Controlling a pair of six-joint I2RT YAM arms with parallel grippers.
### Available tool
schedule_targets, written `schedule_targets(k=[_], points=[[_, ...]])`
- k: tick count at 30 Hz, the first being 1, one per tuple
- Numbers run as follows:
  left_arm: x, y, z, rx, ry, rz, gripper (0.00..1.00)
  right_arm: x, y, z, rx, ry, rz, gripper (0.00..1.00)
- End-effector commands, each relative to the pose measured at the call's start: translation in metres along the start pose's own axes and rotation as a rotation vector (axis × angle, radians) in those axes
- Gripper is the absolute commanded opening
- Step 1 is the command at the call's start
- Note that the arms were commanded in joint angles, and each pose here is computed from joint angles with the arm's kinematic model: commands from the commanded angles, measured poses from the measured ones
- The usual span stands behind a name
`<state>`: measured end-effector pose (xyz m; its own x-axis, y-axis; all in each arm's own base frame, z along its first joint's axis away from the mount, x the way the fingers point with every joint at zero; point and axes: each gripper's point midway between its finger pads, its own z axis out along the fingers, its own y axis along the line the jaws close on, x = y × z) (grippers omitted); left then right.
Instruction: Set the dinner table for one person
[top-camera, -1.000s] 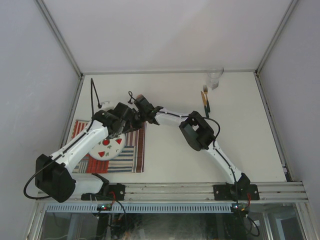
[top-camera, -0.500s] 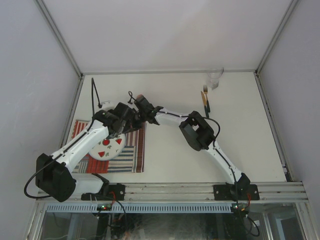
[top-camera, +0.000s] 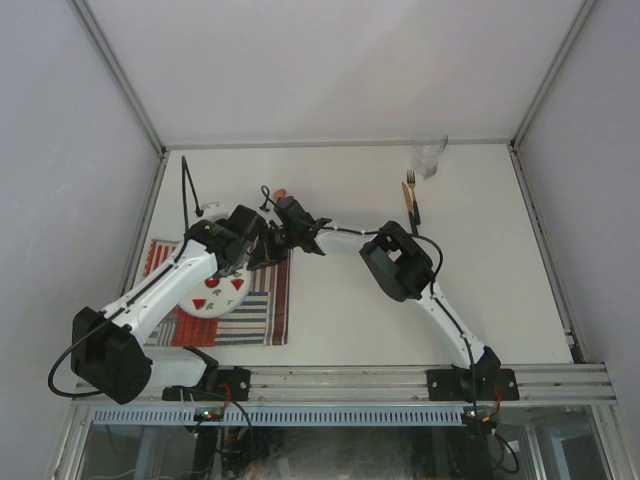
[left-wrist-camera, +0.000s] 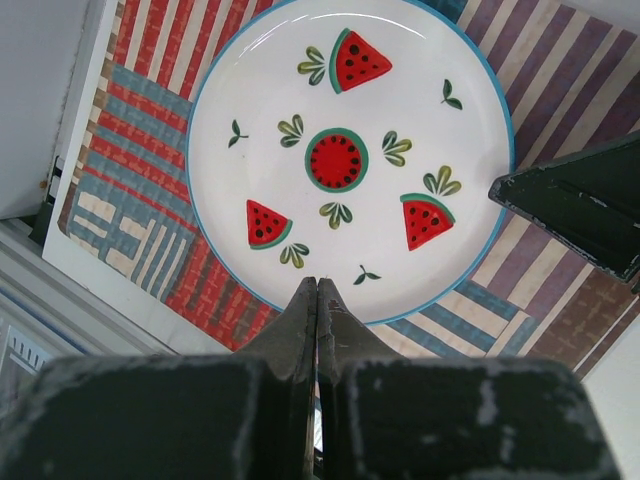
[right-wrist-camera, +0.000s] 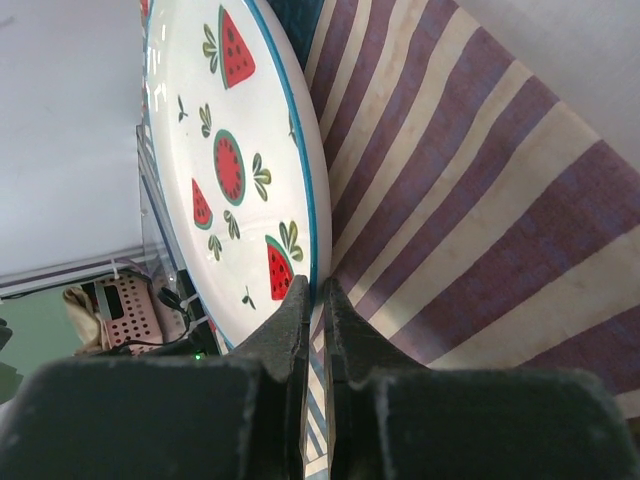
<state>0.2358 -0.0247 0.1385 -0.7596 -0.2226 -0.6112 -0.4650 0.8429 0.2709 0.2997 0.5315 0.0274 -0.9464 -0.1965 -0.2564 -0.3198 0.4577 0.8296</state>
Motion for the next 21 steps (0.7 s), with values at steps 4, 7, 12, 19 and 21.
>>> schedule_targets(k=[4, 7, 12, 19, 21], points=[[-0.006, 0.003, -0.003, 0.008, -0.031, -0.054, 0.00, 0.032, 0.020, 0.001, -0.029, 0.085, -0.020, 0.00], [-0.008, 0.003, -0.003, 0.004, -0.037, -0.050, 0.00, 0.030, 0.025, -0.004, -0.032, 0.083, -0.036, 0.00], [-0.011, 0.000, -0.003, 0.007, -0.039, -0.052, 0.00, 0.031, 0.031, -0.010, -0.044, 0.095, -0.031, 0.09], [-0.015, 0.002, -0.005, 0.005, -0.052, -0.058, 0.00, 0.029, 0.036, -0.020, -0.034, 0.097, -0.055, 0.17], [-0.015, 0.001, -0.006, 0.010, -0.051, -0.062, 0.00, 0.028, 0.035, -0.020, -0.034, 0.094, -0.056, 0.17]])
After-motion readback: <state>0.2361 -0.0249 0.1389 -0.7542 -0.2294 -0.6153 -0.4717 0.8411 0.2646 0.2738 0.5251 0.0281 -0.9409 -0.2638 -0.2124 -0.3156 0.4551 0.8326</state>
